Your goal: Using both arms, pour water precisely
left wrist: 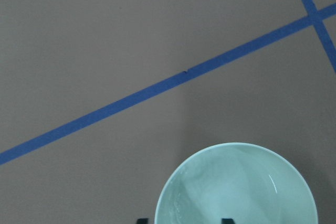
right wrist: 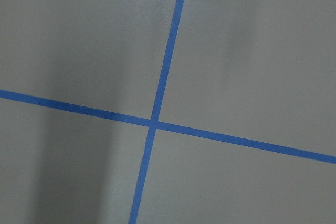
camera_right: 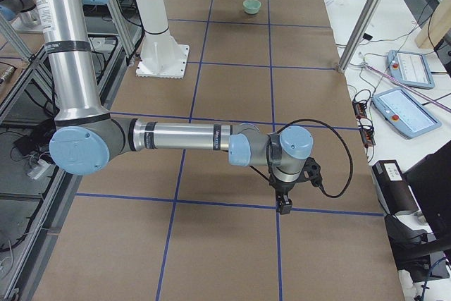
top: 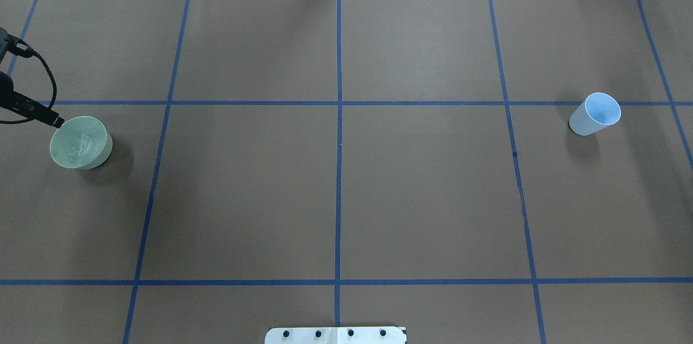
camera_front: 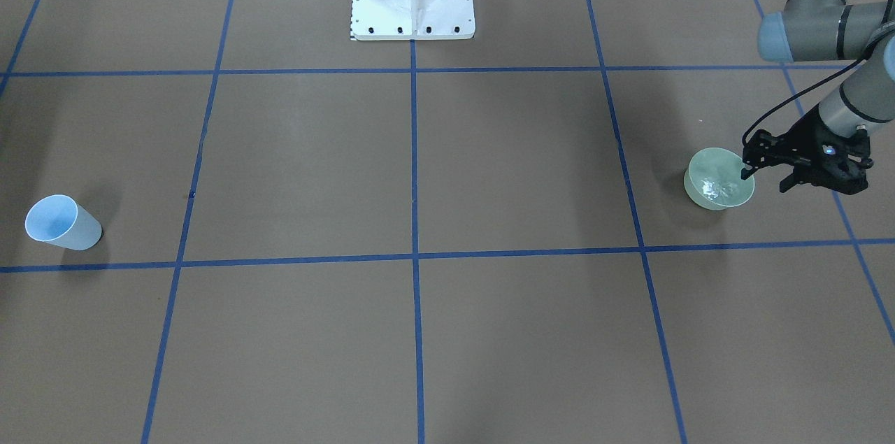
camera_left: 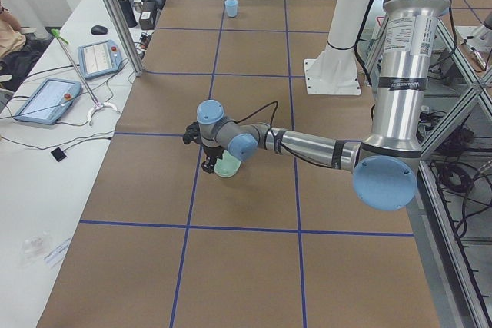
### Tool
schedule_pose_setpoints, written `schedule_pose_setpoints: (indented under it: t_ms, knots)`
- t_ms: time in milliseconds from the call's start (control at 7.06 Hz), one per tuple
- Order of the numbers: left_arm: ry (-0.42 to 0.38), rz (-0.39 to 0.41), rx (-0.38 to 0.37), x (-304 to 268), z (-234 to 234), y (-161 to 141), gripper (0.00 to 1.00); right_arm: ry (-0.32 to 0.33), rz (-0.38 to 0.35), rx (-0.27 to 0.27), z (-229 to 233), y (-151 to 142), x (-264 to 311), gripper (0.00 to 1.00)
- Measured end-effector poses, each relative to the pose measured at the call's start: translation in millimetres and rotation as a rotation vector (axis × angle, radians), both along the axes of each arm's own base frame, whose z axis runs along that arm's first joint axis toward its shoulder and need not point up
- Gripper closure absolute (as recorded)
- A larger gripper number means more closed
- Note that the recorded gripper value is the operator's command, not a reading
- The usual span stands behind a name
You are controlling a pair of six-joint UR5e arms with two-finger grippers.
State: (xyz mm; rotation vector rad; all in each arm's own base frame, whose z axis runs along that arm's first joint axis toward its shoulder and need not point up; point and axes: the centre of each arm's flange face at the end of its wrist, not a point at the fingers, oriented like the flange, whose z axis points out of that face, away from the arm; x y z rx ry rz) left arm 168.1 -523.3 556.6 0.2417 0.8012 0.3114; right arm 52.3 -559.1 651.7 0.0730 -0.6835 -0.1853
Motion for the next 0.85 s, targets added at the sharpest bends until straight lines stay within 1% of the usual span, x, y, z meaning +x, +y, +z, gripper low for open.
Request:
schedule_pose_setpoints:
  t_ms: [283, 425, 567, 708, 850]
  knots:
    - [-0.015, -0.113, -0.010, -70, 6, -15, 0.00, 0.000, 0.000, -0.002, 1, 0, 0, 0.00]
    - [-0.043, -0.134, -0.011, -110, 12, -20, 0.00, 0.000, 0.000, -0.003, 1, 0, 0, 0.00]
    - [-0.085, -0.117, -0.015, -153, 21, -20, 0.00, 0.001, 0.000, -0.003, 1, 0, 0, 0.00]
    - [-0.116, -0.096, -0.034, -188, 29, -17, 0.00, 0.001, 0.000, -0.004, 2, 0, 0, 0.00]
    - [-0.131, -0.089, -0.068, -212, 36, -11, 0.00, 0.002, 0.000, -0.004, 2, 1, 0, 0.00]
